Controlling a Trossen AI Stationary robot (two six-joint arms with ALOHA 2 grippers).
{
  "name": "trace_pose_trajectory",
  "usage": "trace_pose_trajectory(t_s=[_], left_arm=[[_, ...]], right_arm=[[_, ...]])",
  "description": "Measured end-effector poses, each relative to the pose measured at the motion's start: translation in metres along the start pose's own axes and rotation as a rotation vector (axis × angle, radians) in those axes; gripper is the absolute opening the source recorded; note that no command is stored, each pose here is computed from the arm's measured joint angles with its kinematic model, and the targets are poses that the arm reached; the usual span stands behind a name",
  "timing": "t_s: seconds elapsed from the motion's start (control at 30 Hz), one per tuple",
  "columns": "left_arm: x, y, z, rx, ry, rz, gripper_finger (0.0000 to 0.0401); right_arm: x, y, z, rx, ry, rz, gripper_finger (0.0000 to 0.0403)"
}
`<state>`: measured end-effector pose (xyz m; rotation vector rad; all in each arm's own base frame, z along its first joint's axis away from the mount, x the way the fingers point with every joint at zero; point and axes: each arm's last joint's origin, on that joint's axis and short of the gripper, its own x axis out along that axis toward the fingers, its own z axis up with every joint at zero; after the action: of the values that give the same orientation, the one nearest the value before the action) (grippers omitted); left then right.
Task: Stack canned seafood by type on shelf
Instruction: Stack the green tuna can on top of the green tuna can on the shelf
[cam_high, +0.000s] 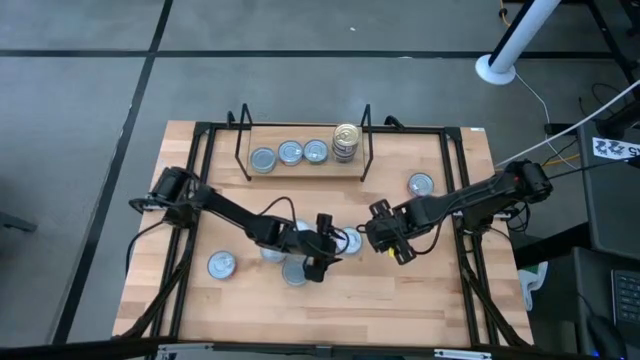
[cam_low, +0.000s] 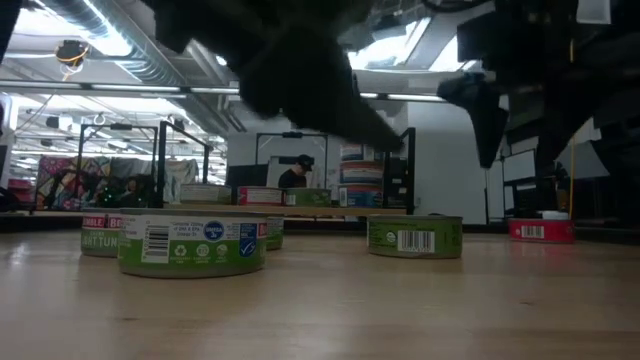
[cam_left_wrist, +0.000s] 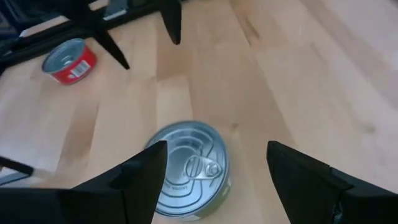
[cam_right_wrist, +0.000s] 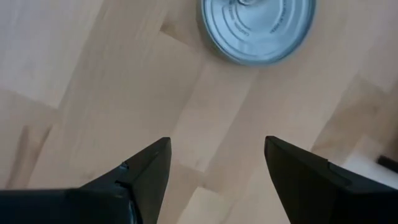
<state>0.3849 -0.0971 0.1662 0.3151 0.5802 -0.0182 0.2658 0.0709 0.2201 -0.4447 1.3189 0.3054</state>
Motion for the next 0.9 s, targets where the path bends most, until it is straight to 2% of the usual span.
trace_pose_trajectory(t_s=[0.2, 0.5, 0.9], left_arm=[[0.016, -0.005, -0.012, 0.103, 0.006, 0.001, 0.0260], [0.036, -0.007, -0.033, 0.109, 0.061, -0.013, 0.0215], [0.038, -0.003, -0.039, 0.106, 0.100, -0.008, 0.0154]], right_arm=[[0.016, 0.000, 0.002, -0.021, -0.095, -0.028, 0.0259], [0.020, 0.000, 0.007, -0.015, -0.180, -0.050, 0.0259], [0.020, -0.001, 0.007, -0.015, -0.180, -0.050, 0.0259]])
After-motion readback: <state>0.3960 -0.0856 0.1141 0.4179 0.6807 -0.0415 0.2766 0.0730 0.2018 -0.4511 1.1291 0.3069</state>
